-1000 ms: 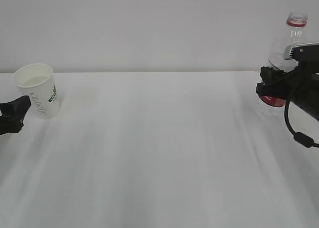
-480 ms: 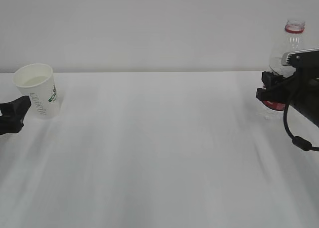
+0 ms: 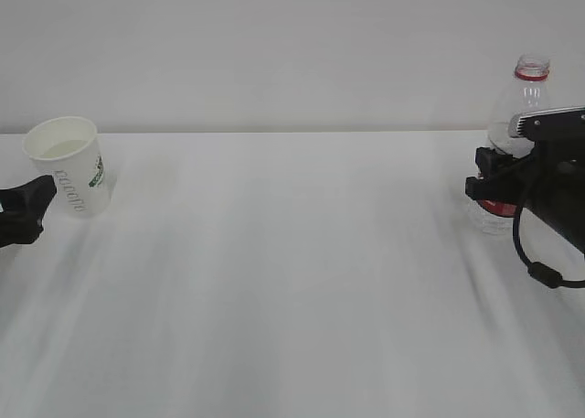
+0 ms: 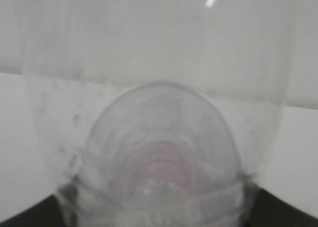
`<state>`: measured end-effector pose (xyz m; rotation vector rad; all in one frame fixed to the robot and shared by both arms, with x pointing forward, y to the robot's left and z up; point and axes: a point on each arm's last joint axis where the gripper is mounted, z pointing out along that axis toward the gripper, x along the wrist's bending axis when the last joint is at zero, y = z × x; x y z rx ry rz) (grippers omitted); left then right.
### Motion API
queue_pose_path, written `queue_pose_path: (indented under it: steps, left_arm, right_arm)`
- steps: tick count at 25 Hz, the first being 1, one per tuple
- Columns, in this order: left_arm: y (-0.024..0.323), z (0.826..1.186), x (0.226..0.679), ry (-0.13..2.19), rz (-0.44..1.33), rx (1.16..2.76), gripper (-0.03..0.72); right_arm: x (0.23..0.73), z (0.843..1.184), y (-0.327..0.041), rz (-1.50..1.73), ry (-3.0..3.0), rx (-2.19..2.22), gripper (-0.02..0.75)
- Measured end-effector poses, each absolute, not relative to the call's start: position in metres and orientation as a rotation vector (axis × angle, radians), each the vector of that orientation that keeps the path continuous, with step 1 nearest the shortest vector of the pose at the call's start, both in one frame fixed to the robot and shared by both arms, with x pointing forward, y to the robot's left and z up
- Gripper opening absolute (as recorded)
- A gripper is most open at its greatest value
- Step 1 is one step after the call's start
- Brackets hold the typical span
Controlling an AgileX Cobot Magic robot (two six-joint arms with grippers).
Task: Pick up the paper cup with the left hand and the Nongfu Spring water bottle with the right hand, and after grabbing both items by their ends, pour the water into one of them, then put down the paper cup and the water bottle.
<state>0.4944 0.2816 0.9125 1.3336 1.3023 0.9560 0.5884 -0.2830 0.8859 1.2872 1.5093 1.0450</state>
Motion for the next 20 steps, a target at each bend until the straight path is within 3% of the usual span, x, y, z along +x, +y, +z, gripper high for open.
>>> queue_pose_path:
  steps: [9, 15, 20]
  left_arm:
    - [0.2816, 0.9125, 0.4944, 1.302, 0.956, 1.334, 0.61]
    - [0.2815, 0.9125, 0.4944, 1.302, 0.956, 1.334, 0.605]
    - [0.2815, 0.9125, 0.4944, 1.302, 0.956, 1.334, 0.601]
  right_arm:
    - [0.5896, 0.8791, -0.2823, 1.088, 1.478, 1.306, 0.368]
    - [0.5895, 0.8788, -0.2796, 1.112, 1.5, 1.29, 0.505]
    - [0.5895, 0.8781, -0.2782, 1.123, 1.51, 1.273, 0.535]
